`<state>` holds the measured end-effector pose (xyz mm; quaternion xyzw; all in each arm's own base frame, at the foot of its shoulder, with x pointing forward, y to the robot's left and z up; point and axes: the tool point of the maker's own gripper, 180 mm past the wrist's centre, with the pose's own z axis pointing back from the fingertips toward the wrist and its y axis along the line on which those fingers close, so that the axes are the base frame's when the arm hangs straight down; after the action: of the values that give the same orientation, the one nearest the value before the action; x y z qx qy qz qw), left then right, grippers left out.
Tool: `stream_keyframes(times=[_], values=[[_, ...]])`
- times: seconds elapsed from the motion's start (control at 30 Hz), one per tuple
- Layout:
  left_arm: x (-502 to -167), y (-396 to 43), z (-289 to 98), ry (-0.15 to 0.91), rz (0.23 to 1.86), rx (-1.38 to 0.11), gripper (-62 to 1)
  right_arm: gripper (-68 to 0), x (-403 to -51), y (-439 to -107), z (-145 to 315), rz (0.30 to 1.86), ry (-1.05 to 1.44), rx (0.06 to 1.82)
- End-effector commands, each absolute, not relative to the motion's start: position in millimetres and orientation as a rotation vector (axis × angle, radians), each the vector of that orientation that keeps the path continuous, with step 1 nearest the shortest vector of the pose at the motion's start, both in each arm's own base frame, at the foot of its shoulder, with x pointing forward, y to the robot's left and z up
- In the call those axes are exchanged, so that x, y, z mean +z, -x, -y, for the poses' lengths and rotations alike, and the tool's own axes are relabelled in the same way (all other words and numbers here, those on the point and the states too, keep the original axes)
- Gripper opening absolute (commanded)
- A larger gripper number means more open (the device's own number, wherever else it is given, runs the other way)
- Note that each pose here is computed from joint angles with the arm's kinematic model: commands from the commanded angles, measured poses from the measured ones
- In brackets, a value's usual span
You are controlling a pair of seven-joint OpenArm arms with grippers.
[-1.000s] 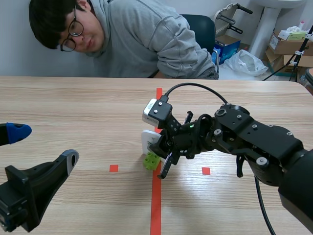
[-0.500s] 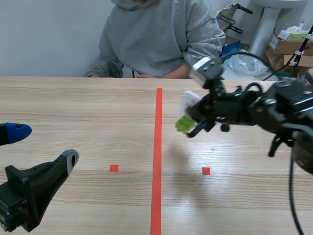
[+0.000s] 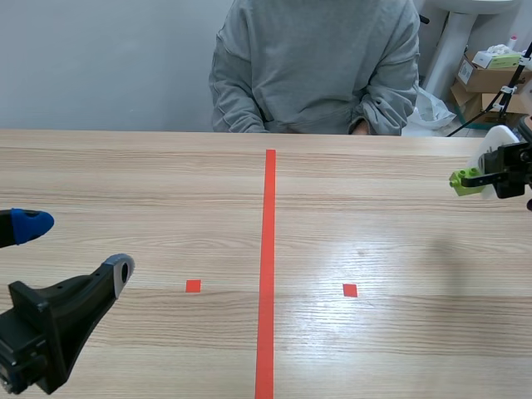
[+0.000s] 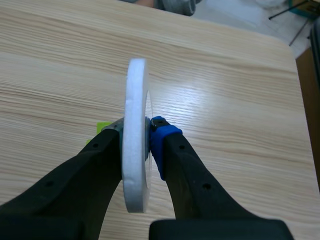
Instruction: Do the leaf sorting experiment
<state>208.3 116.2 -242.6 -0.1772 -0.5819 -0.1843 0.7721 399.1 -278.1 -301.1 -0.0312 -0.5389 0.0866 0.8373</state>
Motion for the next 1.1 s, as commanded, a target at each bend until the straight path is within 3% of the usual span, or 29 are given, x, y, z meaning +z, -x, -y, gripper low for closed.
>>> stream_keyframes(times=[0.0, 0.37, 0.87, 1.07], values=[[-231, -211, -114, 0.395, 1.301, -0.401, 1.4, -66.0, -292, -410, 285, 1.166, 0.076, 0.179], [-231, -211, -114, 0.396, 1.301, -0.401, 1.4, -66.0, -325, -426, 296, 1.074, 0.085, 0.107], [-231, -211, -114, 0.396, 1.301, -0.402, 1.4, -65.9, -381, -388, 292, 0.944, 0.082, 0.084], [-231, -211, -114, 0.396, 1.301, -0.402, 1.4, -54.6, -384, -385, 292, 0.934, 0.082, 0.085]])
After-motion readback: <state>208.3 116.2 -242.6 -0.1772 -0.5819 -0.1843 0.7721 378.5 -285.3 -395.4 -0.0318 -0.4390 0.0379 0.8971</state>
